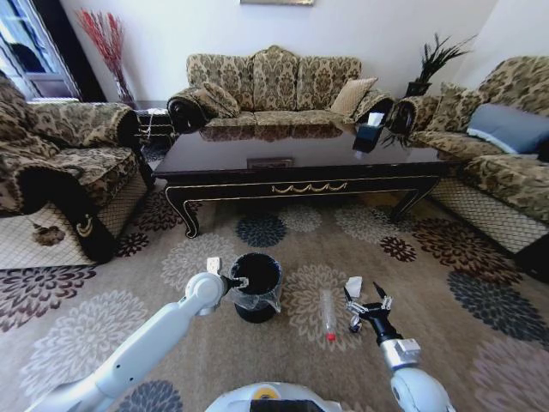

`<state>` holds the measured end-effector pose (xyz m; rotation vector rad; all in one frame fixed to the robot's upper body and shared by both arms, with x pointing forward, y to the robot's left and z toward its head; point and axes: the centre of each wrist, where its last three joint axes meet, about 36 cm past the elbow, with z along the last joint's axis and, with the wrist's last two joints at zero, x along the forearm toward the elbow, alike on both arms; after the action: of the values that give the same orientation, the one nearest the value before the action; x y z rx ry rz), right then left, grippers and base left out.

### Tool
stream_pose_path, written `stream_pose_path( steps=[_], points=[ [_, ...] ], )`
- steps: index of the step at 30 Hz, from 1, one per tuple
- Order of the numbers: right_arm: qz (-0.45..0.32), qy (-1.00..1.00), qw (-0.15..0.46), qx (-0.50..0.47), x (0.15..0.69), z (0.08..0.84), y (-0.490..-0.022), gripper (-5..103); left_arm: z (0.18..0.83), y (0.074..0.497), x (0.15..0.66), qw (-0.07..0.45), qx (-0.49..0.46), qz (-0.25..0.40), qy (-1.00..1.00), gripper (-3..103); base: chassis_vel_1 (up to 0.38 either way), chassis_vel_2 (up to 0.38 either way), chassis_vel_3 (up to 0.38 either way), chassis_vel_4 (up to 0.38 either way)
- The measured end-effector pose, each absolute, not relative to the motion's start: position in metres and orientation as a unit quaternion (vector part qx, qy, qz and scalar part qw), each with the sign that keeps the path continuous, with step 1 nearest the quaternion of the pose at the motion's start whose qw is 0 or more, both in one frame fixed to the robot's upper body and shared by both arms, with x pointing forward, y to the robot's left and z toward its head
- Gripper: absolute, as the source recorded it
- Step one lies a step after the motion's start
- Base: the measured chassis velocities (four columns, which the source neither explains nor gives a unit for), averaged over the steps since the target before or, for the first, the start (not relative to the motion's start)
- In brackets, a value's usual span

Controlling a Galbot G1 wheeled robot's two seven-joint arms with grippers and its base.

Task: Move to the front of the table and pick up the trash from the floor, then place it into the trash bin.

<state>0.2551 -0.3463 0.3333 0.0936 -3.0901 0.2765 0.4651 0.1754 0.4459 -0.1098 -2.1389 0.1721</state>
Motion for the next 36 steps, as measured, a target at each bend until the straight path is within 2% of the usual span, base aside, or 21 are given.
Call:
stream_pose_path(
  steps=[4,7,9,10,12,15,16,18,20,21,23,29,36],
  points=[
    [0.087,-0.996,0.022,0.029,0.253,0.332,-0.346,100,0.441,0.182,0.467,0.481,-0.042,0.076,-0.873,69,0.0,0.0,0.0,0.0],
    [0.088,-0.995,0.023,0.028,0.252,0.331,-0.346,100,0.44,0.183,0.467,0.482,-0.041,0.078,-0.872,64,0.0,0.0,0.0,0.0],
    [0.087,-0.995,0.023,0.028,0.252,0.33,-0.346,100,0.437,0.184,0.469,0.484,-0.038,0.08,-0.87,53,0.0,0.0,0.0,0.0],
    [0.087,-0.995,0.023,0.028,0.252,0.33,-0.346,100,0.437,0.184,0.469,0.484,-0.038,0.08,-0.87,53,0.0,0.0,0.0,0.0],
    [0.086,-0.996,0.024,0.028,0.253,0.33,-0.344,100,0.433,0.184,0.467,0.486,-0.036,0.078,-0.87,42,0.0,0.0,0.0,0.0],
    [0.086,-0.996,0.026,0.025,0.253,0.33,-0.343,100,0.432,0.185,0.461,0.484,-0.032,0.077,-0.871,36,0.0,0.0,0.0,0.0],
    [0.087,-0.996,0.027,0.025,0.253,0.33,-0.343,100,0.433,0.186,0.457,0.483,-0.031,0.077,-0.872,26,0.0,0.0,0.0,0.0],
    [0.088,-0.995,0.027,0.024,0.253,0.329,-0.344,100,0.433,0.188,0.454,0.481,-0.03,0.075,-0.873,26,0.0,0.0,0.0,0.0],
    [0.088,-0.995,0.029,0.024,0.253,0.329,-0.345,100,0.434,0.192,0.452,0.479,-0.026,0.074,-0.874,15,0.0,0.0,0.0,0.0],
    [0.088,-0.995,0.029,0.024,0.254,0.328,-0.345,100,0.435,0.194,0.451,0.477,-0.024,0.074,-0.875,15,0.0,0.0,0.0,0.0],
    [0.088,-0.995,0.028,0.023,0.256,0.327,-0.343,100,0.437,0.2,0.45,0.474,-0.018,0.077,-0.877,2,0.0,0.0,0.0,0.0],
    [0.095,-0.995,0.041,-0.002,0.258,0.327,-0.338,100,0.442,0.208,0.446,0.466,-0.013,0.071,-0.882,0,0.0,0.0,0.0,0.0],
    [0.098,-0.989,0.068,-0.085,0.272,0.33,-0.331,100,0.46,0.217,0.436,0.445,-0.017,0.056,-0.893,0,0.0,0.0,0.0,0.0]
  ],
)
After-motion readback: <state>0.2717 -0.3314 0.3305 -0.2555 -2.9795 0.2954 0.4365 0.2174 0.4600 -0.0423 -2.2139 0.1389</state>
